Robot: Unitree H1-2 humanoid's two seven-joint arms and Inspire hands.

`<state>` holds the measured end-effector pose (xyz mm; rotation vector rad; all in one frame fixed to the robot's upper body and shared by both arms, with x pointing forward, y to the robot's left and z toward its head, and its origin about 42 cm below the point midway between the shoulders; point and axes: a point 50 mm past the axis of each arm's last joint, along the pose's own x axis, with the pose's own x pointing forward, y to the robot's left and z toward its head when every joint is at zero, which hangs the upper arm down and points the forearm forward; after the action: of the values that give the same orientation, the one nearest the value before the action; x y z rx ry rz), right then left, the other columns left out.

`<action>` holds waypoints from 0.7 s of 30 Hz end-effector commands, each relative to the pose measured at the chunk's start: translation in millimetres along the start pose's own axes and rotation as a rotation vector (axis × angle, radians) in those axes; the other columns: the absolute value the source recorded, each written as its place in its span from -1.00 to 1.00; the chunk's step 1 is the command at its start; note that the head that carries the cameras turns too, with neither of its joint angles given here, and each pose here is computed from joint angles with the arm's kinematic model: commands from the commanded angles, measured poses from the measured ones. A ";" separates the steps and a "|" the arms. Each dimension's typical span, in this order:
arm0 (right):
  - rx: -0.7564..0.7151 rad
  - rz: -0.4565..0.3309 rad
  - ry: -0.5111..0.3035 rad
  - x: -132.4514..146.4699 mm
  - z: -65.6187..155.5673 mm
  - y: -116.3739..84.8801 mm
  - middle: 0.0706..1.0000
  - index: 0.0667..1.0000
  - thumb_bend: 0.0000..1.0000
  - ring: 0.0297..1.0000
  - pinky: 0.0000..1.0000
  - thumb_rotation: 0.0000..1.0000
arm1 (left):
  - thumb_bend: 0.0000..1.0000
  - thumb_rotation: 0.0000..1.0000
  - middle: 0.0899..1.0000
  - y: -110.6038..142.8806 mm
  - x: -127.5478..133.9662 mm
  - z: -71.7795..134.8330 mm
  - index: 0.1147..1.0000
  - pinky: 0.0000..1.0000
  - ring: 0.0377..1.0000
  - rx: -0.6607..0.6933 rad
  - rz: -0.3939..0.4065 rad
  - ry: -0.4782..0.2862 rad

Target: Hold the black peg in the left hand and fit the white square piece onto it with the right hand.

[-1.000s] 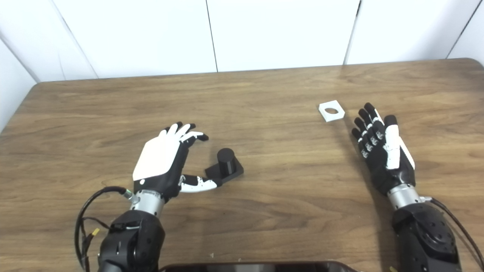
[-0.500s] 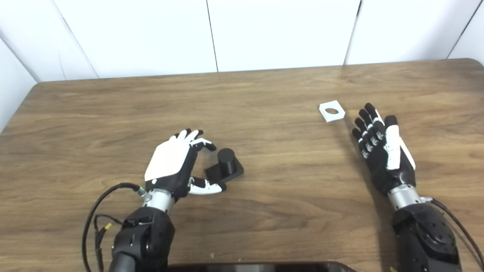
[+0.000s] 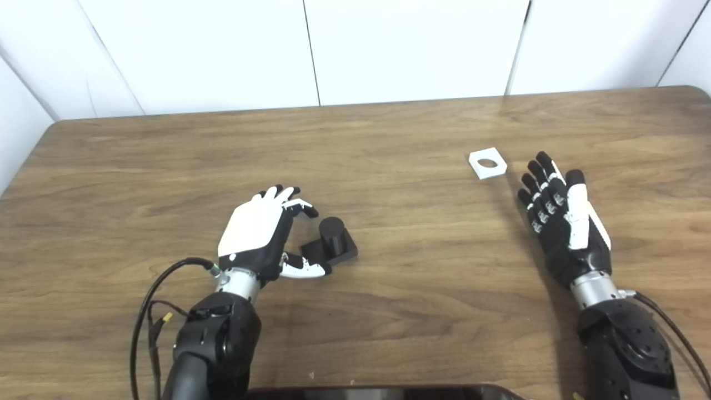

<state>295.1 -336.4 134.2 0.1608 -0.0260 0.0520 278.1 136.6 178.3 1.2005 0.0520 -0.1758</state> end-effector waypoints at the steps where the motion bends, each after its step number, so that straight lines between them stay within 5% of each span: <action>1: -0.006 -0.011 -0.007 -0.8 3.3 -2.8 1.00 1.00 0.24 1.00 1.00 1.00 | 0.74 -0.53 0.92 13.4 7.5 5.5 0.35 1.00 1.00 0.015 0.071 -0.024; 21: 0.003 -0.013 -0.006 -0.7 3.0 -2.4 1.00 1.00 0.23 1.00 1.00 1.00 | 0.73 -0.54 0.92 16.1 11.6 1.8 0.24 1.00 1.00 0.032 0.023 -0.001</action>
<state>294.6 -337.3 134.1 0.1633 -0.0236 0.0491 286.3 139.2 180.1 1.2118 0.0722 -0.1864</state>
